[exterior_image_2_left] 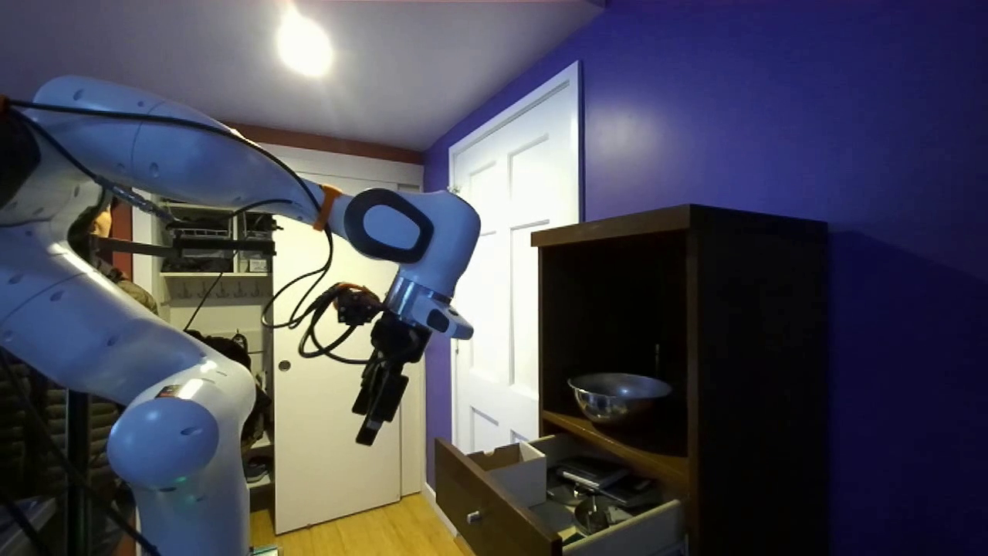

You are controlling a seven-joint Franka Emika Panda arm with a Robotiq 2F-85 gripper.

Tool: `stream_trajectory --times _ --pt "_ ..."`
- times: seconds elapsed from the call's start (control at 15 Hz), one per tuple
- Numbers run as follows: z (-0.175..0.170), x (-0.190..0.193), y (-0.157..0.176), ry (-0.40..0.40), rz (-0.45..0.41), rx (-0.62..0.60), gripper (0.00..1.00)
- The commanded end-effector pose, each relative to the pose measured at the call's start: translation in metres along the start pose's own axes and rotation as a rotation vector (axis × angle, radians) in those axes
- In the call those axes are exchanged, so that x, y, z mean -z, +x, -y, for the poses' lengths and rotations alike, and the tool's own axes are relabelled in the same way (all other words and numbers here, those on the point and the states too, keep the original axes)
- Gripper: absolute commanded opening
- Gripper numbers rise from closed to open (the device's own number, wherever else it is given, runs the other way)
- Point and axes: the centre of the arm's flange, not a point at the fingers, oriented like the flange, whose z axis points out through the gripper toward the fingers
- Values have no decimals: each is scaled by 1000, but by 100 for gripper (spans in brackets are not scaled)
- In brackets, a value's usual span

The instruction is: Push the open drawer until its fully closed

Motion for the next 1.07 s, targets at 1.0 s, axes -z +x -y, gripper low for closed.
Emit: stream_trajectory --times 1.0 --pt "29 -42 44 -31 -277 130 100"
